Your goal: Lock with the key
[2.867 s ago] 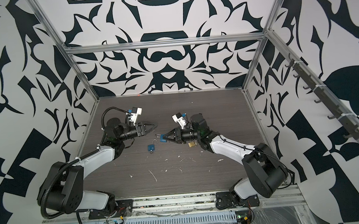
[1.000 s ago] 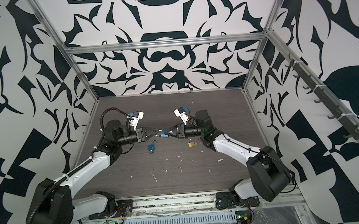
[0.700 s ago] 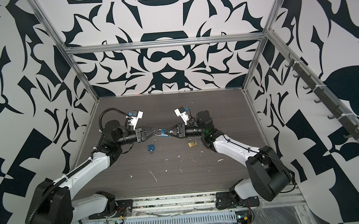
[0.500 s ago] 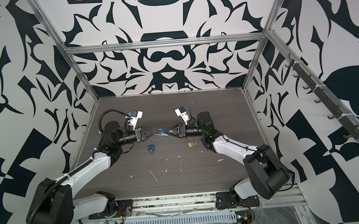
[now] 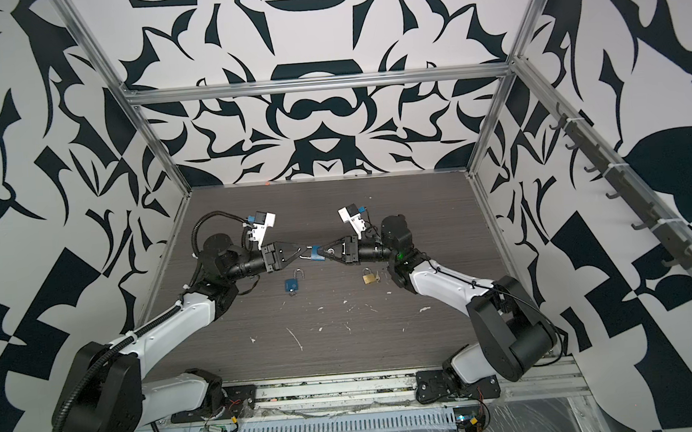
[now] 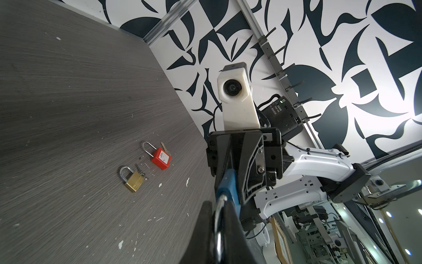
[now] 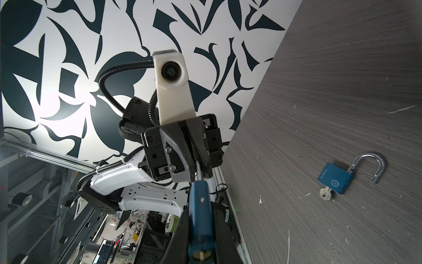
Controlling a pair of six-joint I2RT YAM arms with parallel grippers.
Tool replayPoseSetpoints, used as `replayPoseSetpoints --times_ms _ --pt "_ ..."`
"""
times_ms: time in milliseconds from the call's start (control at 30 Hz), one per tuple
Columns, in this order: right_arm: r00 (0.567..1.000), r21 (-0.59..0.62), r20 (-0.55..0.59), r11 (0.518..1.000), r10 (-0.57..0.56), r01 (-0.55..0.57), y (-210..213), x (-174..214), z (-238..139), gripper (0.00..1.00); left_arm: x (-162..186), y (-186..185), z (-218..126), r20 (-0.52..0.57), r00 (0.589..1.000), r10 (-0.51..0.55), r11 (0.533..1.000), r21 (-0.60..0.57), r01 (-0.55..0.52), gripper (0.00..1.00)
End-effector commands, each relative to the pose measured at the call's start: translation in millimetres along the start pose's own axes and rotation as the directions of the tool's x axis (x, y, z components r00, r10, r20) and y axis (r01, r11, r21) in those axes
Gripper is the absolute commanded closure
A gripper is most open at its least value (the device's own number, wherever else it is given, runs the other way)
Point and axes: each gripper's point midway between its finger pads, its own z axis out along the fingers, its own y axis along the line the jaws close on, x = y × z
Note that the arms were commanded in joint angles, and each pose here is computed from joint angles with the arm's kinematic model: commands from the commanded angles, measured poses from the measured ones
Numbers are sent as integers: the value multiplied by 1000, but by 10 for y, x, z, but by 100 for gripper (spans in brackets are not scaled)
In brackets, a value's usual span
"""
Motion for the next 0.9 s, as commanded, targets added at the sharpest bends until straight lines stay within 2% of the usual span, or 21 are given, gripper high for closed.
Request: replayPoseSetpoints --times_ms 0,500,767,867 --pt "993 -26 38 994 -108 109 246 -121 99 100 100 -230 127 -51 998 44 996 78 -40 100" --pt "992 -48 17 991 -123 123 241 -174 321 100 371 -341 392 -131 990 48 991 127 -31 100" --pt "991 -58 30 989 -134 136 292 -276 401 100 405 -381 491 -150 987 51 987 161 -26 100" --pt "992 -39 39 991 -124 126 236 -302 381 100 372 -307 458 -126 991 34 991 134 -17 100"
